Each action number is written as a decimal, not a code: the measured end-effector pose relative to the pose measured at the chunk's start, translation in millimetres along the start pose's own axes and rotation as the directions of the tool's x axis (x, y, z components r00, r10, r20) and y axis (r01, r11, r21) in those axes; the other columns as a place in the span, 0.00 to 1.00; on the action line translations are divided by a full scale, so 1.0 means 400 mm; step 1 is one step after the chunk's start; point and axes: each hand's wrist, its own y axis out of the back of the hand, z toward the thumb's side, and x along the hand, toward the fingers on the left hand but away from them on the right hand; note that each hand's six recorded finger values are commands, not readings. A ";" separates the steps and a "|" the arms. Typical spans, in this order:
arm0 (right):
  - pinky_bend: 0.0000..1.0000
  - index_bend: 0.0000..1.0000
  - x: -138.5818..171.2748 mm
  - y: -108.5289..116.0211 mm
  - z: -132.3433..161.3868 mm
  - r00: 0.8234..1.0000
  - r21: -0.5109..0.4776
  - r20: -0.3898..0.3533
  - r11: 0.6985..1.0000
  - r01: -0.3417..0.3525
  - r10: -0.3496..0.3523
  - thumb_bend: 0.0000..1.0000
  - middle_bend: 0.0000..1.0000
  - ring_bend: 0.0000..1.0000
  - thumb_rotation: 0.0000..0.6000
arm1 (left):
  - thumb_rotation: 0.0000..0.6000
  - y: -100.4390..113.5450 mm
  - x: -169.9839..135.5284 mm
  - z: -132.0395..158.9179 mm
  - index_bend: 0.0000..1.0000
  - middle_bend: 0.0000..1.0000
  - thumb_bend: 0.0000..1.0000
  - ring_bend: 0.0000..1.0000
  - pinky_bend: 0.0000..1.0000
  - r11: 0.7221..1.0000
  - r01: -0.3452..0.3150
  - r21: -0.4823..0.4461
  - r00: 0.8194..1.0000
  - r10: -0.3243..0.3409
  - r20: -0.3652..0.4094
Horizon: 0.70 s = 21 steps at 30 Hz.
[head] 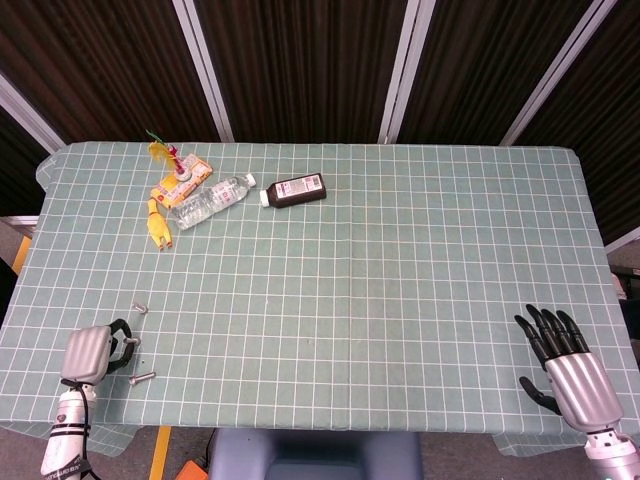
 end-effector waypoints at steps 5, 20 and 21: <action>0.00 0.00 0.001 0.001 0.000 1.000 -0.001 -0.001 1.000 0.002 -0.002 0.34 0.00 0.00 1.00 | 1.00 -0.005 0.001 -0.002 0.43 1.00 0.39 1.00 1.00 1.000 0.009 0.016 1.000 -0.009 -0.002; 0.00 0.00 0.000 -0.005 0.004 1.000 0.007 -0.004 1.000 -0.004 0.004 0.34 0.00 0.00 1.00 | 1.00 0.066 -0.057 0.051 0.40 1.00 0.38 1.00 1.00 0.993 -0.115 -0.015 0.989 0.116 0.094; 0.00 0.00 0.001 -0.005 0.005 1.000 0.007 -0.005 1.000 -0.005 0.005 0.34 0.00 0.00 1.00 | 1.00 0.068 -0.071 0.064 0.41 1.00 0.38 1.00 1.00 0.992 -0.121 -0.020 0.986 0.122 0.116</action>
